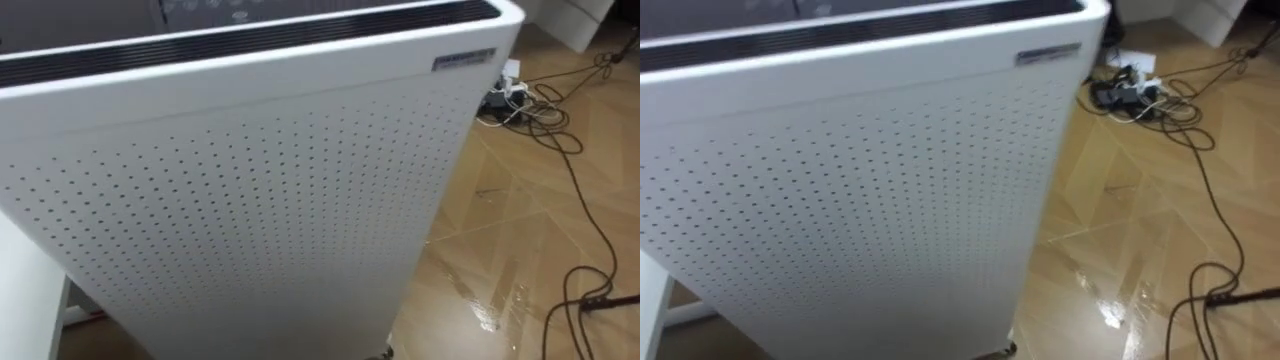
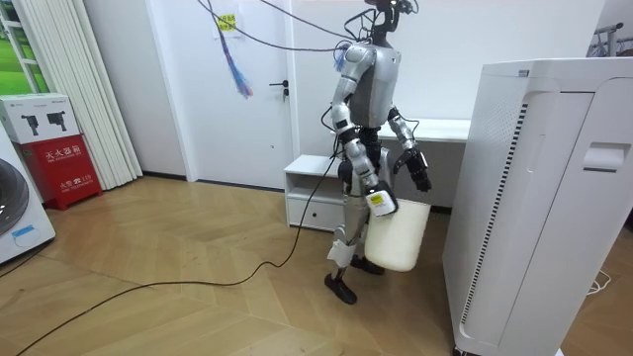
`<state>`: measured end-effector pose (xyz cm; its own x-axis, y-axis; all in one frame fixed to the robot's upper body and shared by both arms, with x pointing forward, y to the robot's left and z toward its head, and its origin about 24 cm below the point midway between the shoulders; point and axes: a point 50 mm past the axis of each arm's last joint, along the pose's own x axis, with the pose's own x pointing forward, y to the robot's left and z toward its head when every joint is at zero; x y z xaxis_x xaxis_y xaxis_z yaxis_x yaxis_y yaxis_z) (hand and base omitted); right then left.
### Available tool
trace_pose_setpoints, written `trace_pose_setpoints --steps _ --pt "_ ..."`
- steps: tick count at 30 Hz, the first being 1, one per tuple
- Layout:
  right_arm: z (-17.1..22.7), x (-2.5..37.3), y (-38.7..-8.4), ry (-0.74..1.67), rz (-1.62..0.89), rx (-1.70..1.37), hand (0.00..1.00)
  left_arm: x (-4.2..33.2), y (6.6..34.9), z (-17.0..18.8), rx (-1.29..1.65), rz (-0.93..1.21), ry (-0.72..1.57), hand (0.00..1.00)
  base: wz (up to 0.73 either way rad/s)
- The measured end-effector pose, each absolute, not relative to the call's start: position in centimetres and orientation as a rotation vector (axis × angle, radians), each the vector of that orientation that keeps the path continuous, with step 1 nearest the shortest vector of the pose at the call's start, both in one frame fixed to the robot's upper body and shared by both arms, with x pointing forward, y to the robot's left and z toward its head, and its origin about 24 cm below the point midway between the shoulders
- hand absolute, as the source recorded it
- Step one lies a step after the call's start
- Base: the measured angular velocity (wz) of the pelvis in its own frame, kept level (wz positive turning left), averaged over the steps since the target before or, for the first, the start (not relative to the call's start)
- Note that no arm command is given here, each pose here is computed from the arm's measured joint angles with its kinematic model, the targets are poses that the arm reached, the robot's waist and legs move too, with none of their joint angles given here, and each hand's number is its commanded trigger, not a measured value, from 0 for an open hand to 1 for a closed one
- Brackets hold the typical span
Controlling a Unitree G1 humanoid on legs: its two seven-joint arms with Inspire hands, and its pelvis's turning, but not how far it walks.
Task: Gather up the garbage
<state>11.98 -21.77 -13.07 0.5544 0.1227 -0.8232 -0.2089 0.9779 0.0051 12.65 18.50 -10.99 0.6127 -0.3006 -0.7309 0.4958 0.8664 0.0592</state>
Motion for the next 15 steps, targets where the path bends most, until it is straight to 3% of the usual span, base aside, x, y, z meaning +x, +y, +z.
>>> trace_pose_setpoints --steps 7,15 --pt "-14.6 8.7 -23.9 1.063 -0.025 0.060 1.00 8.9 21.8 -13.6 0.191 -0.202 0.960 0.00 -0.07" --pt "-15.5 6.6 -24.1 1.105 -0.163 0.160 1.00 6.1 22.7 -15.3 -0.012 0.052 1.048 0.00 -0.05"
